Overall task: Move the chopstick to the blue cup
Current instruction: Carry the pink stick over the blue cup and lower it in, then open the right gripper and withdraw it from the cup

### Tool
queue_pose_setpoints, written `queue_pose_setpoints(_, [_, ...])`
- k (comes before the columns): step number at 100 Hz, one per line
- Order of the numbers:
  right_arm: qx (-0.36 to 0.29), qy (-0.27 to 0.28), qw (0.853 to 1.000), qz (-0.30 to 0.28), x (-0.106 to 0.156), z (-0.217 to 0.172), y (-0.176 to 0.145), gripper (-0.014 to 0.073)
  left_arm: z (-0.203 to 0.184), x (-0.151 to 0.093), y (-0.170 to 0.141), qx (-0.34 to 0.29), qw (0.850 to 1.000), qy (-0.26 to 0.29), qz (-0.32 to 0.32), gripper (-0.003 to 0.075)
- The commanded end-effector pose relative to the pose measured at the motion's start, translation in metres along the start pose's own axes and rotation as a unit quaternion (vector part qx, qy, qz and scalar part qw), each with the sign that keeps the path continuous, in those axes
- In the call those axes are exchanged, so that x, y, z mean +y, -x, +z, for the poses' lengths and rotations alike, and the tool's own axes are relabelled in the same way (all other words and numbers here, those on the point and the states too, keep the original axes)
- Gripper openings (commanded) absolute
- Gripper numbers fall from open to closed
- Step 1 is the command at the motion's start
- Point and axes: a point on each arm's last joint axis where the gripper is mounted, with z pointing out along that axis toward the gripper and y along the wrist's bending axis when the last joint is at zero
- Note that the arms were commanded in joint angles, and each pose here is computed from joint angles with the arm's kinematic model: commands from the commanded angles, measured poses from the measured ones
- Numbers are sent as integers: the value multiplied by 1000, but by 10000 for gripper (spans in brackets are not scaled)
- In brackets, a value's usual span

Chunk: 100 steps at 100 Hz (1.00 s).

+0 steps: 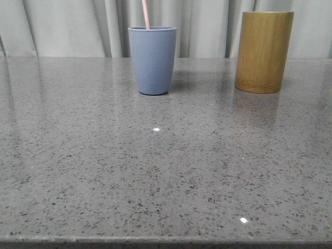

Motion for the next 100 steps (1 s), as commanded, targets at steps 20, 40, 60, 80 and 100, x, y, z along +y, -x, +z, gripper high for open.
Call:
queue_pose_setpoints(20, [-80, 1, 997, -4, 0, -40, 46, 317, -6, 0, 13, -47, 999, -2, -5, 337])
queue_pose_setpoints(40, [-80, -18, 997, -5, -14, -65, 59, 317, -6, 0, 14, -52, 999, -2, -7, 337])
queue_pose_setpoints(60, [-73, -46, 996, -1, -34, -95, 55, 316, -7, -1, 19, -76, 997, -5, -20, 337])
queue_pose_setpoints(80, [-88, -71, 994, -5, -48, -136, 42, 316, -7, -1, 19, -78, 997, -5, -21, 333])
queue_pose_setpoints(100, [-91, -99, 991, 3, -60, -181, 14, 316, -7, -1, 19, -78, 997, -5, -21, 274])
